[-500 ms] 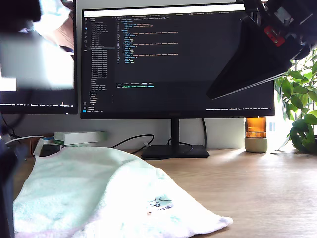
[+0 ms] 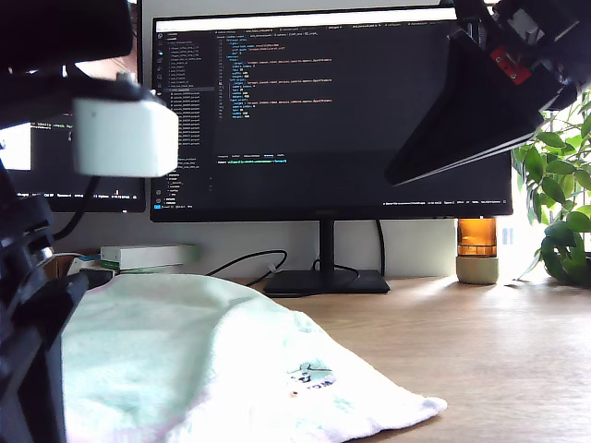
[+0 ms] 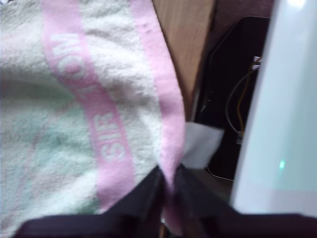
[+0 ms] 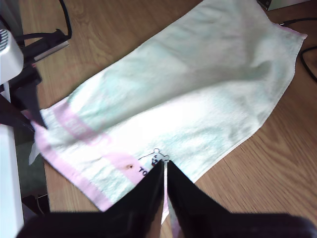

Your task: Fold the tea towel to a neat square and place it to the right

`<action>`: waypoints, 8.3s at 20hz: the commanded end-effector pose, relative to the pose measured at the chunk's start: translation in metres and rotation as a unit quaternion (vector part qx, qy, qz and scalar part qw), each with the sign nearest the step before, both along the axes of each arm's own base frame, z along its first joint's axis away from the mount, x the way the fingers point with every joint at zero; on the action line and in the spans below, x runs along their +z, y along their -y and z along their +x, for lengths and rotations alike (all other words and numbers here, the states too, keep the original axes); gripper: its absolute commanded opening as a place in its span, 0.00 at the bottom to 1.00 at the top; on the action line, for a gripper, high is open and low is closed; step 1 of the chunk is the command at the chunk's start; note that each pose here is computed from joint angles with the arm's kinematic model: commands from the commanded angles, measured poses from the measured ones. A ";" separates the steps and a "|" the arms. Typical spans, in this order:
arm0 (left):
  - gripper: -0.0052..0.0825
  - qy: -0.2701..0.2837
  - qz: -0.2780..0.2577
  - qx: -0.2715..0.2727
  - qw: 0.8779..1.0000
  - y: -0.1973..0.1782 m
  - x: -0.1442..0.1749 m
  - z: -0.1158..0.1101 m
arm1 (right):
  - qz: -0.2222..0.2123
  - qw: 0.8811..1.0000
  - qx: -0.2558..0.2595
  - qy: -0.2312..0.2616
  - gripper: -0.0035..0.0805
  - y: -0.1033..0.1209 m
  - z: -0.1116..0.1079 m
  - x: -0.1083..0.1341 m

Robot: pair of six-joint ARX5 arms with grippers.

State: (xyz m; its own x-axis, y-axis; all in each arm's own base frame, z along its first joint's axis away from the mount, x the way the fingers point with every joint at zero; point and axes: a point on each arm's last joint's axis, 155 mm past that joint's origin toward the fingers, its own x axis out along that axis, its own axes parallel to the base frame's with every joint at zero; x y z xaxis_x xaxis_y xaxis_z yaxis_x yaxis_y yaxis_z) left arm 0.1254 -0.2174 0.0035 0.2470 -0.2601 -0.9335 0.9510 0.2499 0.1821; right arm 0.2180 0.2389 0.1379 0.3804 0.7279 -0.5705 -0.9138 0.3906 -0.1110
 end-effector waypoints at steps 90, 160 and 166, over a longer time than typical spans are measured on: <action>0.03 -0.274 0.019 0.014 0.961 -0.032 0.099 -0.071 | -0.370 0.911 0.104 -0.146 0.03 0.032 -0.059 -0.043; 0.23 0.047 -0.108 0.318 0.941 -0.169 0.086 0.226 | -0.200 0.974 -0.038 0.102 0.21 -0.110 0.228 -0.048; 0.24 0.056 -0.121 0.334 0.933 -0.173 0.090 0.232 | -0.171 0.978 -0.048 0.107 0.32 -0.122 0.229 -0.040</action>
